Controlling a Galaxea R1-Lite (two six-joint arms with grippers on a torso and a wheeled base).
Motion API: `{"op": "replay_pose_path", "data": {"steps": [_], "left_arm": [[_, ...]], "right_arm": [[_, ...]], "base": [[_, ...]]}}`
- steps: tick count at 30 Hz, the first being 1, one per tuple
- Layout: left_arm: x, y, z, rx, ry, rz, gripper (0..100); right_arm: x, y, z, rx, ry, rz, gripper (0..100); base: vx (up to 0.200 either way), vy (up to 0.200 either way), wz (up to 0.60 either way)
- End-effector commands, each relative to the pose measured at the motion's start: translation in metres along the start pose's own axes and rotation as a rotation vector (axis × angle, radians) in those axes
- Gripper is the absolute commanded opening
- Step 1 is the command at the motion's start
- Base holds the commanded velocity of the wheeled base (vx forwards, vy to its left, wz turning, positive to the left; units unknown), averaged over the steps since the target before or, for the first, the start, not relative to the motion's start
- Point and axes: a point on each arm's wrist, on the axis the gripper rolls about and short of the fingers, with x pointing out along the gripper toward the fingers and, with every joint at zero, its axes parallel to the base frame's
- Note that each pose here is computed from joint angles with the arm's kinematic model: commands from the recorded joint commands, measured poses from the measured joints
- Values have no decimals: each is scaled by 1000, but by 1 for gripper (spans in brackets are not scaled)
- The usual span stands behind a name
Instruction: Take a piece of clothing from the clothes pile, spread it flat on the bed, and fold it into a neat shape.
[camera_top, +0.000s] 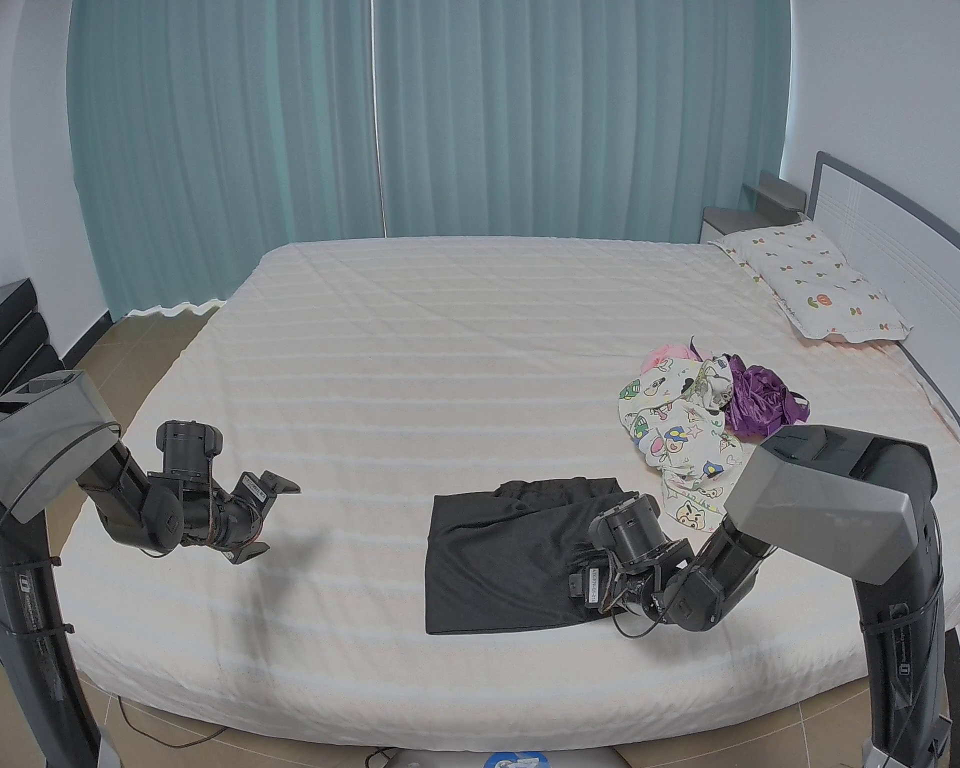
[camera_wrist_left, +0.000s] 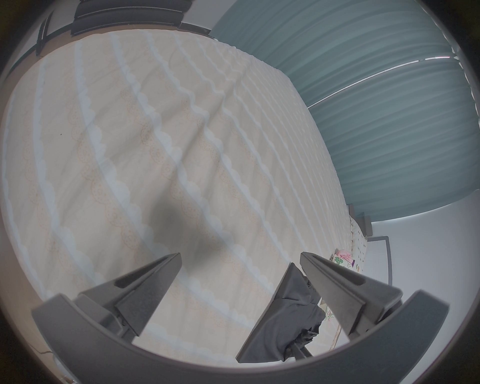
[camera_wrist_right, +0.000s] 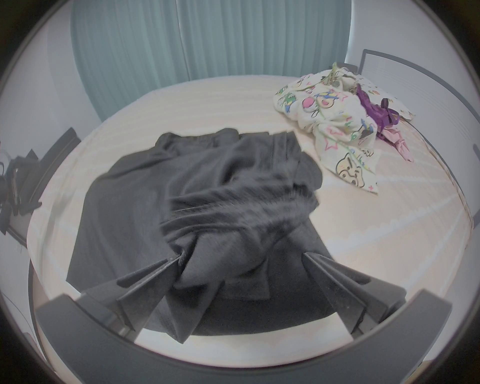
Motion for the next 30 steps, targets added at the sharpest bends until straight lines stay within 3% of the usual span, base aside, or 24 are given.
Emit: {"op": "replay_pose_path", "data": {"steps": [1, 18, 23, 30], "left_arm": [[0, 0, 0, -1, 0, 1, 100], [0, 0, 0, -2, 0, 1, 100], [0, 1, 0, -2, 1, 2, 100], [0, 0, 0, -2, 0, 1, 100]], "right_arm": [[-7, -16, 6, 30, -32, -11, 100], [-14, -56, 7, 62, 7, -112, 100], [-29, -60, 3, 22, 58, -176, 100], [-35, -75, 3, 80, 85, -209, 100]], "base": [[0, 0, 0], [0, 0, 0], [0, 0, 0], [0, 0, 0]]}}
